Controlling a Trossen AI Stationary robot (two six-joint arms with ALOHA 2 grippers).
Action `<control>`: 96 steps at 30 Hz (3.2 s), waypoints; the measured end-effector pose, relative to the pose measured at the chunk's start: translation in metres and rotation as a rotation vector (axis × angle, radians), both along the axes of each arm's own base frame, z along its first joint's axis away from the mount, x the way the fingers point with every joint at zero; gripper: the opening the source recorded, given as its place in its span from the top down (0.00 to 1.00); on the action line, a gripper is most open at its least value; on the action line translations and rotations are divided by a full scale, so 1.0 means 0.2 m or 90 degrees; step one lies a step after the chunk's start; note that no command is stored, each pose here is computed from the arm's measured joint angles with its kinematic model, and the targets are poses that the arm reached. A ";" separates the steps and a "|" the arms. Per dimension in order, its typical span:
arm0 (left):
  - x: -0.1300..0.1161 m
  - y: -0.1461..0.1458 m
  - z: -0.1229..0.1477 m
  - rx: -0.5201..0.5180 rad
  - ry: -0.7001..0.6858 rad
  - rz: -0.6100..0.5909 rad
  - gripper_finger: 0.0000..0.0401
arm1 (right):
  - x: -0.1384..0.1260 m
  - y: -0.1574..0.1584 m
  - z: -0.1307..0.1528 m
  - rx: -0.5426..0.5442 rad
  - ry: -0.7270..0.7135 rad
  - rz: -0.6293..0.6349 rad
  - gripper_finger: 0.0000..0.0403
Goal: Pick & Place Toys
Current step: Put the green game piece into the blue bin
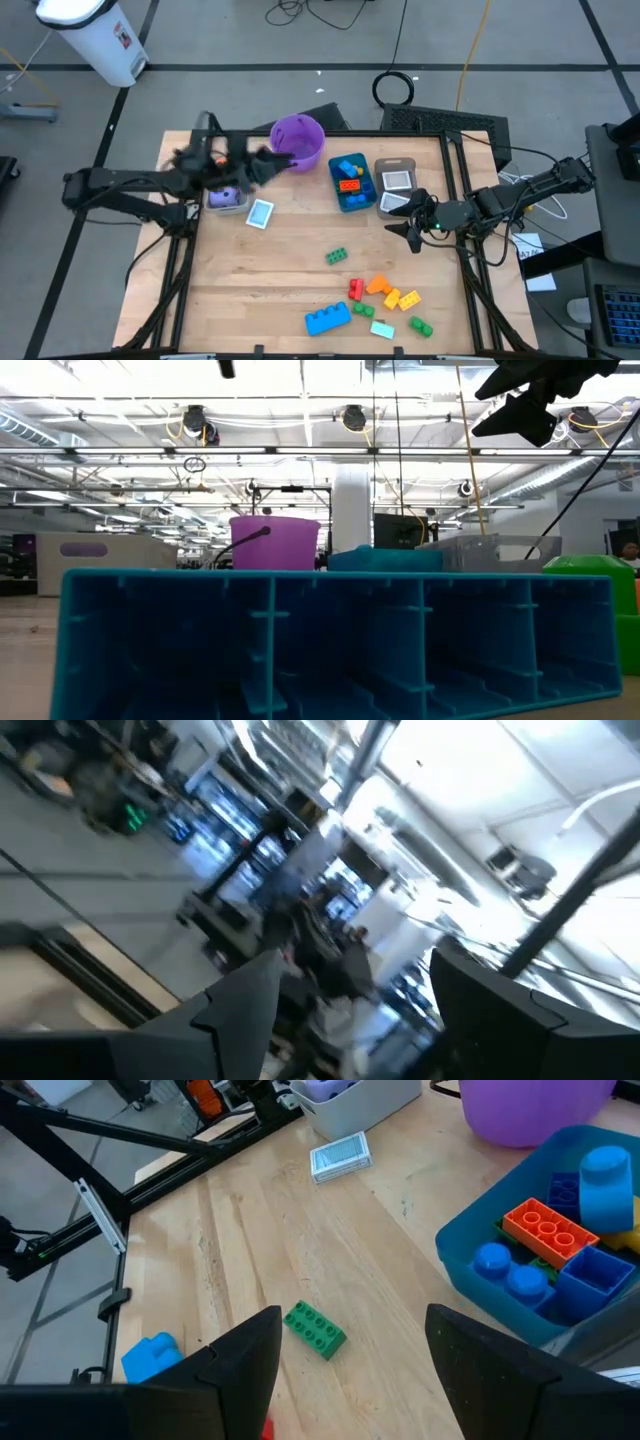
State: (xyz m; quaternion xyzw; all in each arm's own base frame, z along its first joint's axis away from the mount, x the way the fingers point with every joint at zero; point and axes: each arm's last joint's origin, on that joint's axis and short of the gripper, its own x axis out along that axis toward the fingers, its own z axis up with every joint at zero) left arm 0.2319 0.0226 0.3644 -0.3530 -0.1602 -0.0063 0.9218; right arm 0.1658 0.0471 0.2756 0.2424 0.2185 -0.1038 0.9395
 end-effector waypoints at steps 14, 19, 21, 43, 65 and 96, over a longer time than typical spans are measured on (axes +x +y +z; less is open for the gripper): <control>0.37 -0.48 -0.34 -0.105 -0.015 -0.088 0.34 | 0.00 0.00 0.00 0.000 0.000 0.000 0.40; 0.40 -0.53 -0.40 -0.142 0.001 -0.108 0.34 | 0.00 0.00 0.00 0.000 0.000 0.000 0.40; 0.40 -0.53 -0.40 -0.141 0.000 -0.116 0.34 | 0.00 0.00 0.00 0.000 0.000 0.000 0.40; 0.32 -0.87 -0.03 0.036 -0.141 -0.260 0.34 | 0.00 0.00 0.00 0.000 0.001 0.000 0.40; 0.21 -1.06 -0.02 0.056 -0.114 -0.234 0.34 | 0.00 0.00 0.01 0.003 -0.008 0.000 0.40; 0.34 -0.80 0.18 0.094 -0.162 -0.023 0.34 | 0.56 0.24 -0.02 -0.192 0.031 0.290 0.40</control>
